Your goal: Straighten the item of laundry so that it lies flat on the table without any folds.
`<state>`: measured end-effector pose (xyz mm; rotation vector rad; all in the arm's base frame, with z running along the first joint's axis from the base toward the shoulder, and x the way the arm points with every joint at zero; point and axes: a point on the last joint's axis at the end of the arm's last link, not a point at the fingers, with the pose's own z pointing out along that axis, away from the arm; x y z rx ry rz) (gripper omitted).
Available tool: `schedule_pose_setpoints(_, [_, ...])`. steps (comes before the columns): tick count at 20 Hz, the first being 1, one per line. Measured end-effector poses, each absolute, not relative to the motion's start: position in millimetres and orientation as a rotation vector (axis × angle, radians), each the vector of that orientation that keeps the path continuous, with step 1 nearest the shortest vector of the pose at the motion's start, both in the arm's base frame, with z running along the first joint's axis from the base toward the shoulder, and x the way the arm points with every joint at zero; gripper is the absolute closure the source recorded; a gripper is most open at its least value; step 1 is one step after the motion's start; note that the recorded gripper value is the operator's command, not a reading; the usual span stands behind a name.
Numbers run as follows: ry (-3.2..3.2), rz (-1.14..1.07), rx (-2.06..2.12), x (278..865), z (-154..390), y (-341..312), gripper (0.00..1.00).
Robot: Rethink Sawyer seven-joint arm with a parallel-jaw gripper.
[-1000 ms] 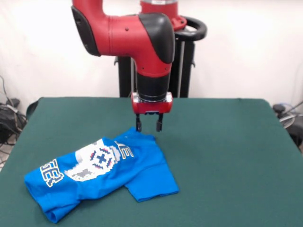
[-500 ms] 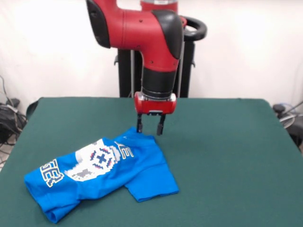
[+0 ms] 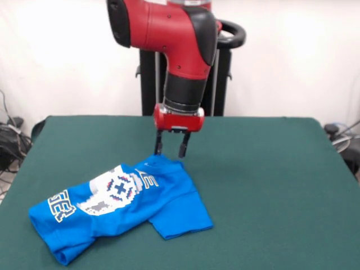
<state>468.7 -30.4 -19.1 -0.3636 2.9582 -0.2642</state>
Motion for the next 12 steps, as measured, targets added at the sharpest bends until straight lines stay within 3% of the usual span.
schedule_pose_setpoints(12, [2.948,-0.290,-0.349,471.3,-11.6,-39.0,0.00])
